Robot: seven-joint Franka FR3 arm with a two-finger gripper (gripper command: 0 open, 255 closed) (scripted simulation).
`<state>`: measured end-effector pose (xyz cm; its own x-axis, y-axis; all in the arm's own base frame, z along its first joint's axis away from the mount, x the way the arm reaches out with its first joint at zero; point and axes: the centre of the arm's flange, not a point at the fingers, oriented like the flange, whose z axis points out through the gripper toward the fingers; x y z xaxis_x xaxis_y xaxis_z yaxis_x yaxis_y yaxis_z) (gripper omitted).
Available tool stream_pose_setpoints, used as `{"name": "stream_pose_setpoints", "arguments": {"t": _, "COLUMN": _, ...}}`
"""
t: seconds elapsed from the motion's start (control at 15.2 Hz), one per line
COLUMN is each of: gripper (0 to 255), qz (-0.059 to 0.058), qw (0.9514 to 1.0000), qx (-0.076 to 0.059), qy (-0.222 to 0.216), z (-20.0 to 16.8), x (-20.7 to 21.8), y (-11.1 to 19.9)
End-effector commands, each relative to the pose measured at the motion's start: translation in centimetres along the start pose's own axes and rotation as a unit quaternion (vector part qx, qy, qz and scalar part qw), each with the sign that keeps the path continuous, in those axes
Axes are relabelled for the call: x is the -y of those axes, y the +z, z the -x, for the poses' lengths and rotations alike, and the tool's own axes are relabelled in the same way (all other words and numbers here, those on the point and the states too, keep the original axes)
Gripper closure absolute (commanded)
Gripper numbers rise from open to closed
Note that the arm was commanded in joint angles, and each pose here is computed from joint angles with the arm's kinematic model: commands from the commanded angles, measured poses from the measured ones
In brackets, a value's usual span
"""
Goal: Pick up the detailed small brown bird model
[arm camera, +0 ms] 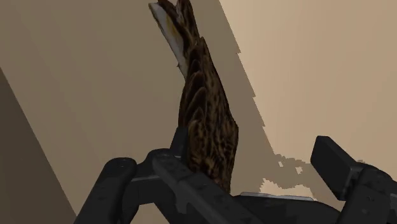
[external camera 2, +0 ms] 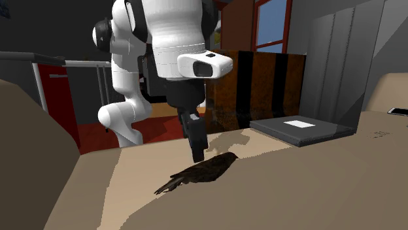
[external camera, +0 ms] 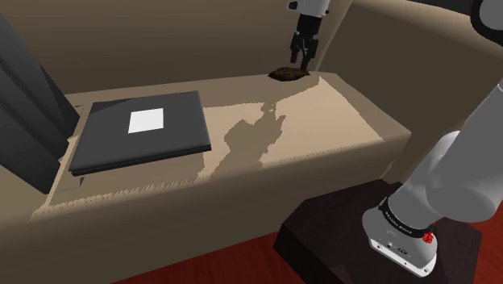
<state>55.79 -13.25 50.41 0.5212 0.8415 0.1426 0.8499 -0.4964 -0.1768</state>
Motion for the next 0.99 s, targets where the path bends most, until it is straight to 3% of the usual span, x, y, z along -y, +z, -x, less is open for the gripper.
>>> {"name": "stream_pose_setpoints", "arguments": {"t": 0.0, "gripper": 0, "qz": -0.014, "qw": 0.9988, "qx": 0.000, "qy": -0.046, "z": -1.3, "x": -2.6, "y": 0.9}}
{"name": "stream_pose_setpoints", "arguments": {"t": 0.59, "gripper": 0, "qz": -0.014, "qw": 0.9988, "qx": 0.000, "qy": -0.046, "z": -0.7, "x": -3.3, "y": 4.8}}
{"name": "stream_pose_setpoints", "arguments": {"t": 0.66, "gripper": 255, "qz": -0.014, "qw": 0.9988, "qx": 0.000, "qy": -0.046, "z": -0.7, "x": -3.3, "y": 4.9}}
{"name": "stream_pose_setpoints", "arguments": {"t": 0.92, "gripper": 255, "qz": -0.014, "qw": 0.9988, "qx": 0.000, "qy": -0.046, "z": -0.8, "x": -3.3, "y": 4.9}}
